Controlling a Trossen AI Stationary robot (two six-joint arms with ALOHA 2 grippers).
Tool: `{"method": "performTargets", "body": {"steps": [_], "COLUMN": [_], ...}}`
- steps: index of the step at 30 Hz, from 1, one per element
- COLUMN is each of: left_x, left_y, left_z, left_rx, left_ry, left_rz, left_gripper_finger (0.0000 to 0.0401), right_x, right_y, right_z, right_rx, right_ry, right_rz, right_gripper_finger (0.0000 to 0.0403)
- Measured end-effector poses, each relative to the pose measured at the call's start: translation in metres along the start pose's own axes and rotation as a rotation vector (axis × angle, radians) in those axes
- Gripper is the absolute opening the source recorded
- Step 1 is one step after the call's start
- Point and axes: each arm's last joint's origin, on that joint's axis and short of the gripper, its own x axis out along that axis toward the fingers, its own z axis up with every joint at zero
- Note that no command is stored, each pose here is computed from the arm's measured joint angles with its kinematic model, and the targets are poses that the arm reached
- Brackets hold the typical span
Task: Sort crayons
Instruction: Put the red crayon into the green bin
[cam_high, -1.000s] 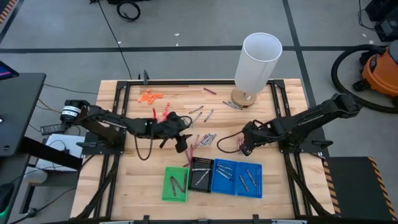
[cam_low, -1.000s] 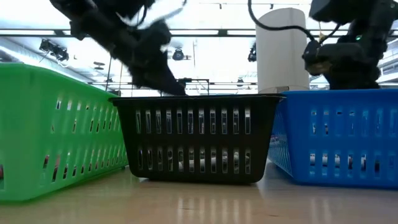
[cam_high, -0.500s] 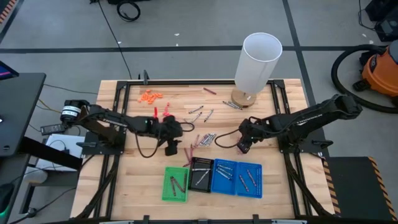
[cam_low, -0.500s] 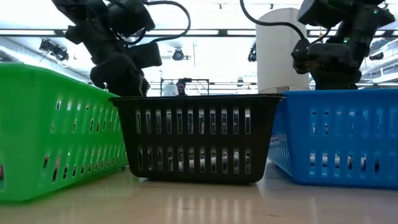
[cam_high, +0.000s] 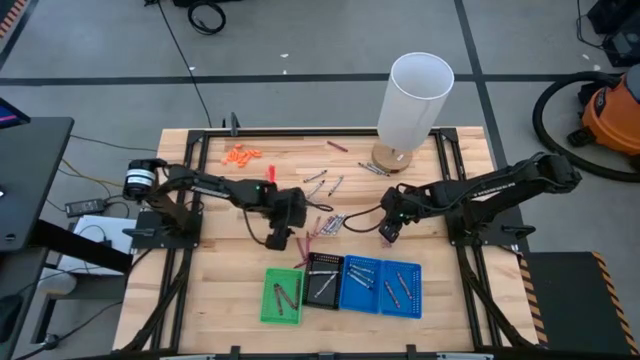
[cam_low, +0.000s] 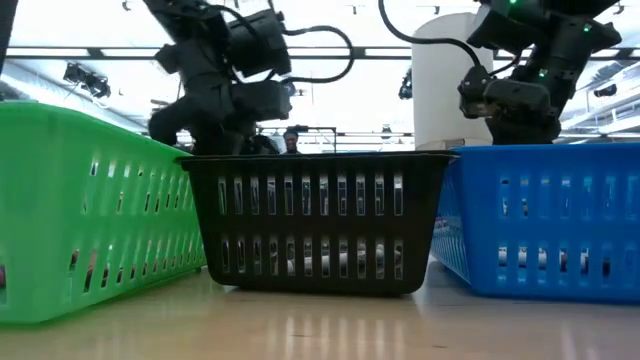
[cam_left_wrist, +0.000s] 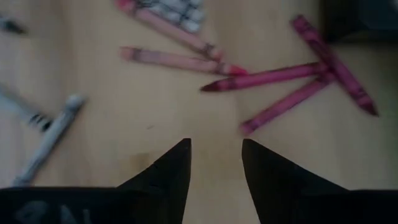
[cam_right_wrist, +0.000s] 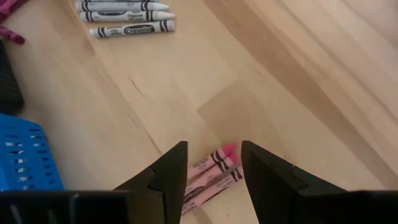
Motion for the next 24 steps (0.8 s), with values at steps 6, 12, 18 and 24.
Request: {"method": "performTargets", "body": {"steps": [6,12,18,24], "left_x": [0.003,0.017,0.027,0.034], "left_y": [-0.003,-0.003,-0.005,-0.008], "left_z": [0.016,0.017,0.014,0.005], "left_rx": [0.191,0.300,0.346,0.366], "left_ry": [-0.015,-0.050,-0.033,-0.037], "left_rz": [-0.093,-0.156,-0.166,-0.167], "left_gripper_finger": [0.0153,0.0153,0.0153,0.0153], "right_x": [0.000,-0.002,-0.003,-0.003], "right_y": [0.004,0.012,0.015,0.017], "right_z": [0.002,0.000,-0.003,-0.002], "right_rx": [-0.018,-0.052,-0.069,-0.077], "right_ry": [-0.028,-0.055,-0.060,-0.080], "right_rz": [0.025,0.070,0.071,0.075], "right_gripper_finger": [0.0159,0.0159,0.0159,0.0159]}}
